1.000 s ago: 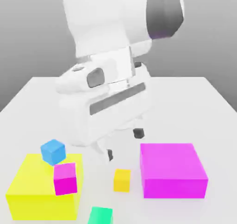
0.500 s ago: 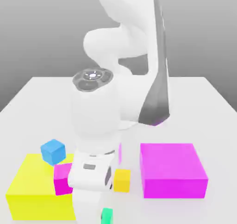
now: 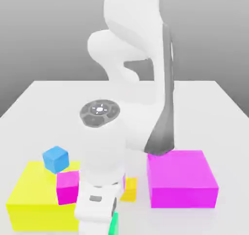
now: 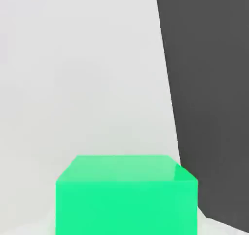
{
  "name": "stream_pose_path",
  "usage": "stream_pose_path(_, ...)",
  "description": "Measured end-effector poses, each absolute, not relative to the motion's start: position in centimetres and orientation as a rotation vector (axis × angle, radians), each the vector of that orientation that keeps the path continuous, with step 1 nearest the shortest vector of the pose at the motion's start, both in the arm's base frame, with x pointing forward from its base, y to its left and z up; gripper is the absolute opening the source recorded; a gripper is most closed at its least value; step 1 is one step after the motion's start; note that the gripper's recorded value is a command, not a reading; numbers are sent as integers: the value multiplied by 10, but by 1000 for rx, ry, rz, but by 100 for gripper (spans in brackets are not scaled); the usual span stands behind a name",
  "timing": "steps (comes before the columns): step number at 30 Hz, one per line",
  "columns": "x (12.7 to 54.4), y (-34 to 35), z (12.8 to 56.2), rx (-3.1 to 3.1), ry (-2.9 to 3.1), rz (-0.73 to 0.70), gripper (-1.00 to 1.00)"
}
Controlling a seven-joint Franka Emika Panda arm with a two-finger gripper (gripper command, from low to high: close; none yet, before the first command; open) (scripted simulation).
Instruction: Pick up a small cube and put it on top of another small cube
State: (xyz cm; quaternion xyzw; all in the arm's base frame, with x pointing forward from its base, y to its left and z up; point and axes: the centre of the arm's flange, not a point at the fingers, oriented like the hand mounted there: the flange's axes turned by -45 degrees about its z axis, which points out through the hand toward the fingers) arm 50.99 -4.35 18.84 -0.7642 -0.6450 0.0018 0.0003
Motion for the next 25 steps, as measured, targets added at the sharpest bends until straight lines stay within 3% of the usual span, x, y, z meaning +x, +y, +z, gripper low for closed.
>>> stream_pose_path(16,468,-108,334,-2627,-1763,5,-100)
stream_pose_path(18,461,-123,333,-2636,-1712,0,-100)
stream_pose_path(22,461,-123,290,-2630,-1710,-2,-100)
stream_pose_path(23,460,-124,281,-2632,-1709,0,100)
stream_pose_path(25,460,-124,281,-2632,-1709,0,100)
